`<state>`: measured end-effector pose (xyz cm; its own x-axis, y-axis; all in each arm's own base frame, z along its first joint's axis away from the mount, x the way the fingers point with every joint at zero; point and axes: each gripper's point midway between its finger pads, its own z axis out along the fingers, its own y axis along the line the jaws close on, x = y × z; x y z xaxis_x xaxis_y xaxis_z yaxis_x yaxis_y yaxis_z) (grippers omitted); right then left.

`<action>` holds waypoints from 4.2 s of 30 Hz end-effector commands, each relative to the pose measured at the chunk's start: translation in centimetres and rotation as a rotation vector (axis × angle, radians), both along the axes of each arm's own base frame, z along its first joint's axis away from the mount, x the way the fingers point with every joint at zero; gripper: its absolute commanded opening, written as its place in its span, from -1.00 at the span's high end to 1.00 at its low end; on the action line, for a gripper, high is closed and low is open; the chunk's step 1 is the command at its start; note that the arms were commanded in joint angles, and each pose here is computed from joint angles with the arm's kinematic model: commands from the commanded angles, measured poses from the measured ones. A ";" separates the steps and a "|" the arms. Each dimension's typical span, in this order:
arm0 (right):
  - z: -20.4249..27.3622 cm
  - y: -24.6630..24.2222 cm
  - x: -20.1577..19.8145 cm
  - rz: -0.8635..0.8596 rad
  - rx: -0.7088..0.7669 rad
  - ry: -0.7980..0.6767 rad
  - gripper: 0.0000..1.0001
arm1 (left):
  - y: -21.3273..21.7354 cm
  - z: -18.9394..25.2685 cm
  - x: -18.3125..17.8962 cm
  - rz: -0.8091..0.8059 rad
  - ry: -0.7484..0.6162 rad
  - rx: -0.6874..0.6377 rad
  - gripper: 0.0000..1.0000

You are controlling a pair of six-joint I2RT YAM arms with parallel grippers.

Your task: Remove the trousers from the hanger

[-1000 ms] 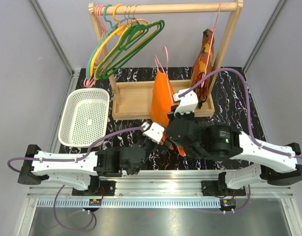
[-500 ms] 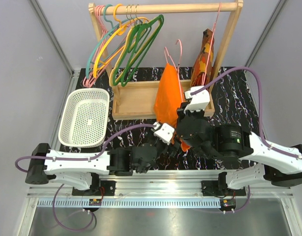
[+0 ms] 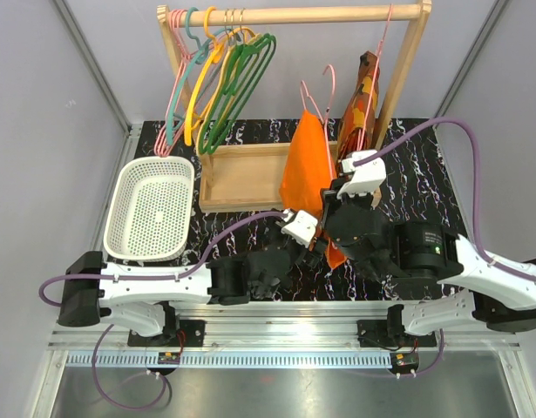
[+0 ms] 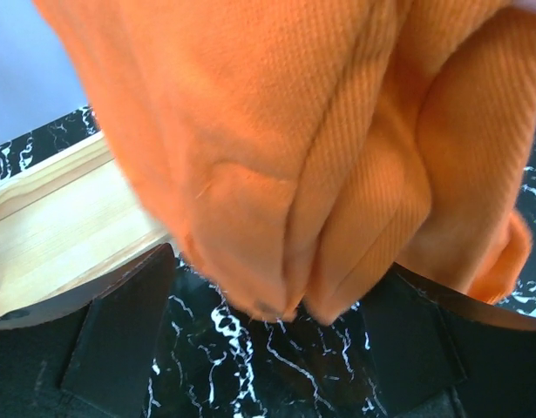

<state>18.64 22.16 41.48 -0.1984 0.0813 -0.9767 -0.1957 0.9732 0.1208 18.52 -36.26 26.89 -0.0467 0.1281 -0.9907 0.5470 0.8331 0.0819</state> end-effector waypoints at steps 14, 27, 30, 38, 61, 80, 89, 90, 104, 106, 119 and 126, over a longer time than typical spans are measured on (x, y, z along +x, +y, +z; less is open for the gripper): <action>4.8 -3.3 0.0 -0.072 0.295 -0.054 1.00 | -0.1 5.8 2.0 0.052 -0.077 -0.198 -0.03; 5.7 -3.4 -0.2 -0.040 0.322 -0.059 1.00 | -2.3 4.3 1.3 -0.070 -0.059 -0.153 -0.36; 5.7 -3.5 -0.2 -0.045 0.316 -0.060 1.00 | -2.7 4.0 1.0 -0.098 -0.059 -0.127 -0.12; 6.2 -4.2 -0.2 -0.055 0.320 -0.070 1.00 | -2.9 2.7 0.4 -0.143 -0.043 -0.086 -0.60; 7.1 -4.9 0.0 -0.077 0.301 -0.089 1.00 | -3.1 0.8 -0.2 -0.232 -0.063 0.015 -0.79; 7.6 -2.5 -0.5 0.018 0.336 -0.064 1.00 | -1.9 0.5 2.6 -0.016 -0.080 0.016 -0.62; 7.0 -0.8 -0.7 0.059 0.345 -0.043 1.00 | -0.5 3.0 3.8 0.105 -0.112 -0.075 -0.63; 6.8 -0.6 -0.7 0.054 0.340 -0.042 1.00 | -0.5 3.3 3.8 0.107 -0.110 -0.087 -0.63; 2.1 -1.4 -0.5 -0.015 0.246 0.009 1.00 | 1.4 7.8 4.0 0.124 -0.131 -0.202 -0.29; 1.8 -1.2 -0.6 -0.004 0.251 0.018 1.00 | 1.3 8.1 4.1 0.127 -0.134 -0.205 -0.41; 0.6 -0.8 -1.1 0.032 0.247 0.050 1.00 | 0.5 9.9 4.0 0.105 -0.147 -0.235 0.45; -2.1 -1.9 -0.9 -0.023 0.215 0.069 1.00 | 1.4 12.2 3.3 0.072 -0.138 -0.314 1.00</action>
<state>17.32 21.86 38.44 -0.2999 0.1836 -0.9361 -0.2294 0.9386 0.2575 22.20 -36.15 30.87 0.0552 0.1055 -0.9929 0.4760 0.8713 0.1191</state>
